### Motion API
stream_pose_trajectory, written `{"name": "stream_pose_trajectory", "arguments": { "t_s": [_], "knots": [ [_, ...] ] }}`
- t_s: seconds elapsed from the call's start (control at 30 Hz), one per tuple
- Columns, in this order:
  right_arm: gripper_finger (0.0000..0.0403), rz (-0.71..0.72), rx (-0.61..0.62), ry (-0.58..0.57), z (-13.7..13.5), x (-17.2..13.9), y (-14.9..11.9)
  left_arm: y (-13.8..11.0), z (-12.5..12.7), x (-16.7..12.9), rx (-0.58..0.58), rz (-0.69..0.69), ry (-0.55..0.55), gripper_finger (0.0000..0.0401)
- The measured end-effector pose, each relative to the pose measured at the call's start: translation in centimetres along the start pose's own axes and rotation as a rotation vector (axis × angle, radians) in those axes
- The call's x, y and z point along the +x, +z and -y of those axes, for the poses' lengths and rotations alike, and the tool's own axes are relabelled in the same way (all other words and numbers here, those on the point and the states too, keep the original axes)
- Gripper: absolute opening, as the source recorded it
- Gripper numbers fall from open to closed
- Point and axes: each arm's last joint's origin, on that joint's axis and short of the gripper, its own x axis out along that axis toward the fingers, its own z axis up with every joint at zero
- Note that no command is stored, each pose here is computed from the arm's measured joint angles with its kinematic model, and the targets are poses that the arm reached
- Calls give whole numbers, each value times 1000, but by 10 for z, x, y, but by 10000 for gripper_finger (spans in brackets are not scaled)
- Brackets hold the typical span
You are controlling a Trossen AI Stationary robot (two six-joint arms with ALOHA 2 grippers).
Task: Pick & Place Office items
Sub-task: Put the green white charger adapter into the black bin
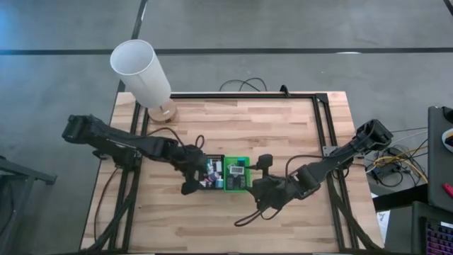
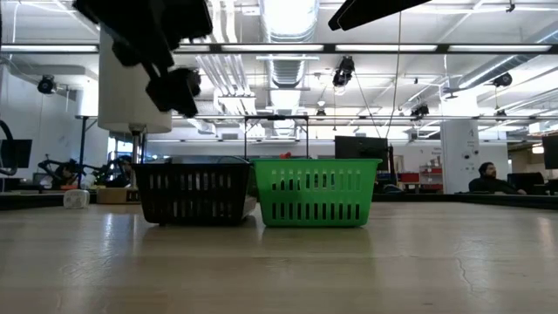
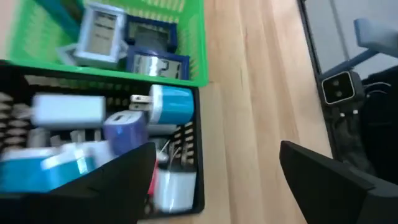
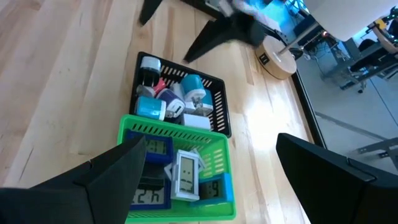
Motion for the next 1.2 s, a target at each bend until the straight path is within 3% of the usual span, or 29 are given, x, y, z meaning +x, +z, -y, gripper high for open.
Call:
{"name": "stream_pose_trajectory", "arguments": {
  "t_s": [0.1, 0.33, 0.53, 0.73, 1.2],
  "knots": [
    [358, 0, -1, 0, 0, 0, 0, 5, 5, -22, -9, -32, 87, 345],
    [358, 0, -1, 0, 0, 0, 0, -14, 3, -66, -100, -198, 447, 345],
    [358, 0, -1, 0, 0, 0, 0, -37, -5, -81, -168, -324, 665, 345],
    [358, 0, -1, 0, 0, 0, 0, -53, -13, -87, -146, -413, 871, 344],
    [358, 1, 3, -1, 0, 0, 0, -95, -41, -70, -145, -579, 939, 344]
  ]
}}
